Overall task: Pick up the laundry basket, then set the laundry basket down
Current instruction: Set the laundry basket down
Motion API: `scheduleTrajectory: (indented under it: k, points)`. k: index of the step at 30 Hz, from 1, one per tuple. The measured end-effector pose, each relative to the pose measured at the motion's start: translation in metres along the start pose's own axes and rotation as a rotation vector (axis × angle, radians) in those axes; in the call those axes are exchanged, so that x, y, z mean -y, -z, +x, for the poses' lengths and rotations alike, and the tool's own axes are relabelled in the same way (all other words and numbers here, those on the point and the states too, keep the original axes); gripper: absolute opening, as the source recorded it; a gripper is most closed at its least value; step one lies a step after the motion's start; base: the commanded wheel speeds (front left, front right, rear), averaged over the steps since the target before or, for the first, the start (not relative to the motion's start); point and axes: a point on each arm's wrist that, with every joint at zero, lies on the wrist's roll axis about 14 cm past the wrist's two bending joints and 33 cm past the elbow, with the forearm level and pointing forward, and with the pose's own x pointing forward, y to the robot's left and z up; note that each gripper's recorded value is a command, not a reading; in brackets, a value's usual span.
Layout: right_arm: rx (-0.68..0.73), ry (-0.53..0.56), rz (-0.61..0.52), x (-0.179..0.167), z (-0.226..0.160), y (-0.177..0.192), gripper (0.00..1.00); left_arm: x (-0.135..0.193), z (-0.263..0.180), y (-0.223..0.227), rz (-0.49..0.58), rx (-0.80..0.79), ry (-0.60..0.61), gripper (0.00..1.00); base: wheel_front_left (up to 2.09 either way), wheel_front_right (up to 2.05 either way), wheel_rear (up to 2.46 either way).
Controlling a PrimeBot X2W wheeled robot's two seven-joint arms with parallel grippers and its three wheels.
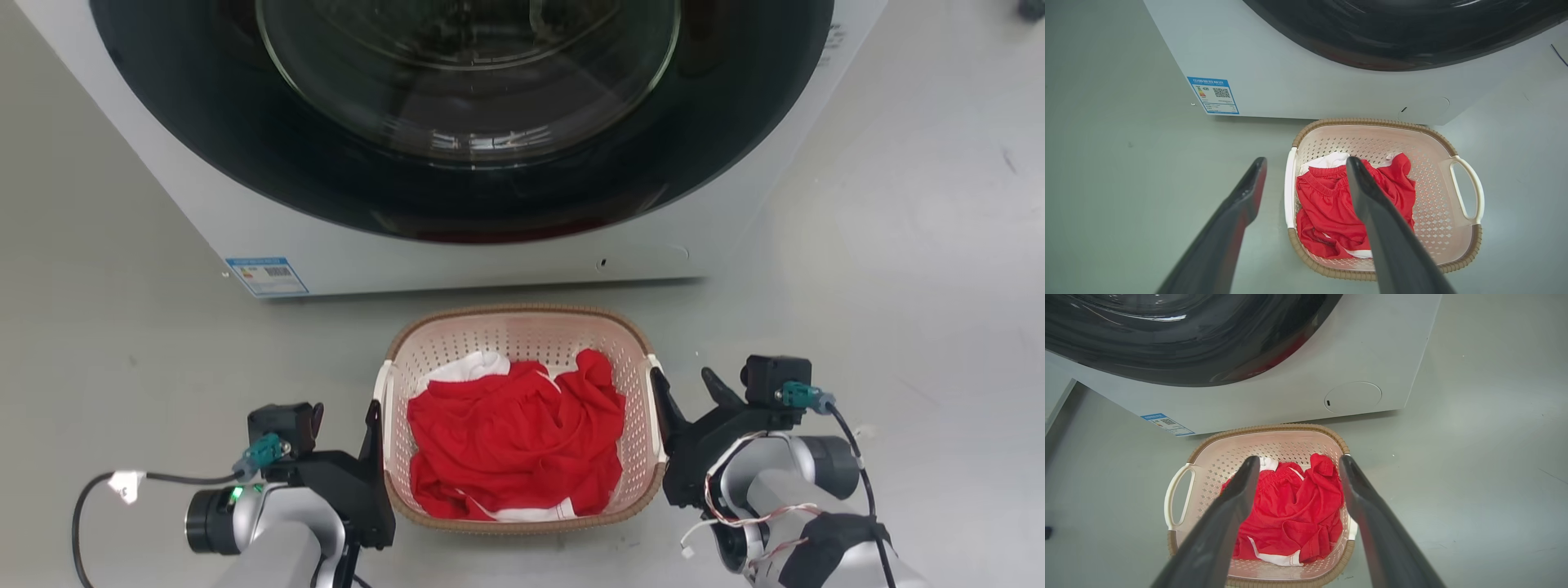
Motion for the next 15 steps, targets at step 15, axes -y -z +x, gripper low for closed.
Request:
scheduleTrajectory:
  k: [15]
  points:
    - [0.113, -0.021, 0.057, -0.017, -0.046, -0.011, 1.0, 0.019, -0.052, -0.022, -0.004, 0.16, 0.047, 1.0, 0.0, 0.0, 0.0]
